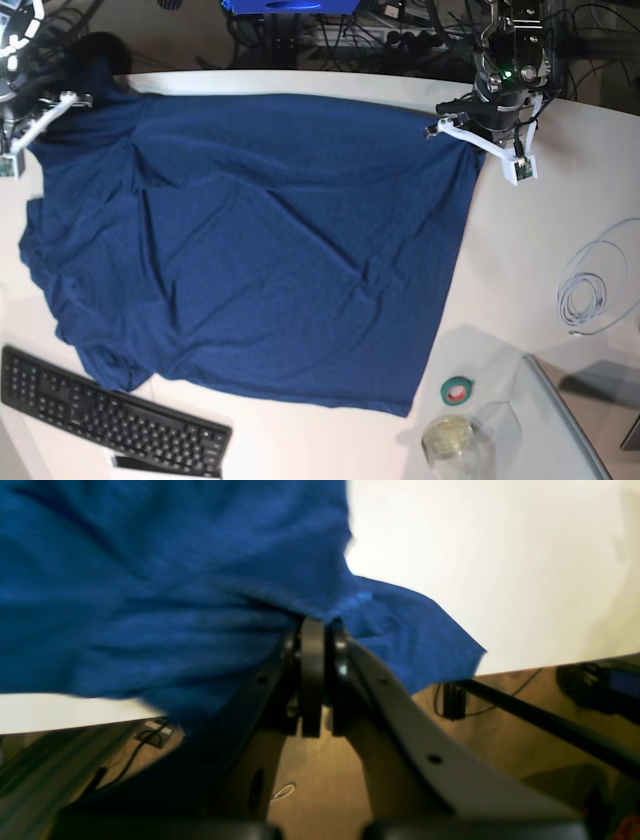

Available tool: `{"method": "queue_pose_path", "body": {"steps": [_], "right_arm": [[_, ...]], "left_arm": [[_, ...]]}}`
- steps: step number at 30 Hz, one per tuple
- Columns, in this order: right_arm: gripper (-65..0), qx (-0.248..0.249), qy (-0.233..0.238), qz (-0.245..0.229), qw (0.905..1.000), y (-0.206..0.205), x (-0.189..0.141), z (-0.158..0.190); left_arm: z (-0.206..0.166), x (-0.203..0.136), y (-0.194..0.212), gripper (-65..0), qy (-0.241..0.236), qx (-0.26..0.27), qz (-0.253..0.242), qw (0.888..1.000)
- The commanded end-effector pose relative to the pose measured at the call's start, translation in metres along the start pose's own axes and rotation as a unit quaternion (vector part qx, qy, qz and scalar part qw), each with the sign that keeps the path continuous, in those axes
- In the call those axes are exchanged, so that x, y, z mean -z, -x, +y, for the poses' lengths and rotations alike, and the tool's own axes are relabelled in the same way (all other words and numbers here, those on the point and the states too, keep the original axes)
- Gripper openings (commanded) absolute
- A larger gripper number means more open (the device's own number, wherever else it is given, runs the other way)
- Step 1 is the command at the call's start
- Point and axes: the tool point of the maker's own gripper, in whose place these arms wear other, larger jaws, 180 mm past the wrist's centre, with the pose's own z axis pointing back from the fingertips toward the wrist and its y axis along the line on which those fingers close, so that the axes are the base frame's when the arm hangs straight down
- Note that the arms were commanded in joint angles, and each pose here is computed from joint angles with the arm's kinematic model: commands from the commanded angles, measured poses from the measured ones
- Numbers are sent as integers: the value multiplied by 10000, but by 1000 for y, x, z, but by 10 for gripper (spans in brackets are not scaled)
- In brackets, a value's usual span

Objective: Layout the t-shirt on the table in an organized manner, then fold the t-shirt properly
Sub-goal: 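Hold both shoulder corners and stretch the shirt taut between grippers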

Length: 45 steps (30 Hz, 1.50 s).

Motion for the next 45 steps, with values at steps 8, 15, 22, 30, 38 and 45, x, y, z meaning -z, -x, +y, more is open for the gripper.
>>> {"method": "queue_pose_path", "body": {"steps": [8,15,22,30,38,45], "right_arm": [[-650,-555,-831,-577,9933,-53,-1,68],[-650,-884,-1489,-416,9840,-87,31,129],[-386,-1166,-1653,425,9784,-81,72,138],[-327,-643,-341,212,9971,-38,50,7],[-327,-1135,-86,963,9888,43,58,-52],[-326,-2481,561,929,9626,71,59,-36]], "left_arm": [[5,-5,-7,-650,-44,81,-167,9998],[4,-6,-4,-650,-32,98,-132,9999],[4,-6,-3,-650,-30,74,-127,9999],[8,-6,-5,-650,-77,84,-138,9998],[7,-4,-7,-650,-72,76,-160,9998],[8,-4,-7,-650,-81,71,-154,9998]]}}
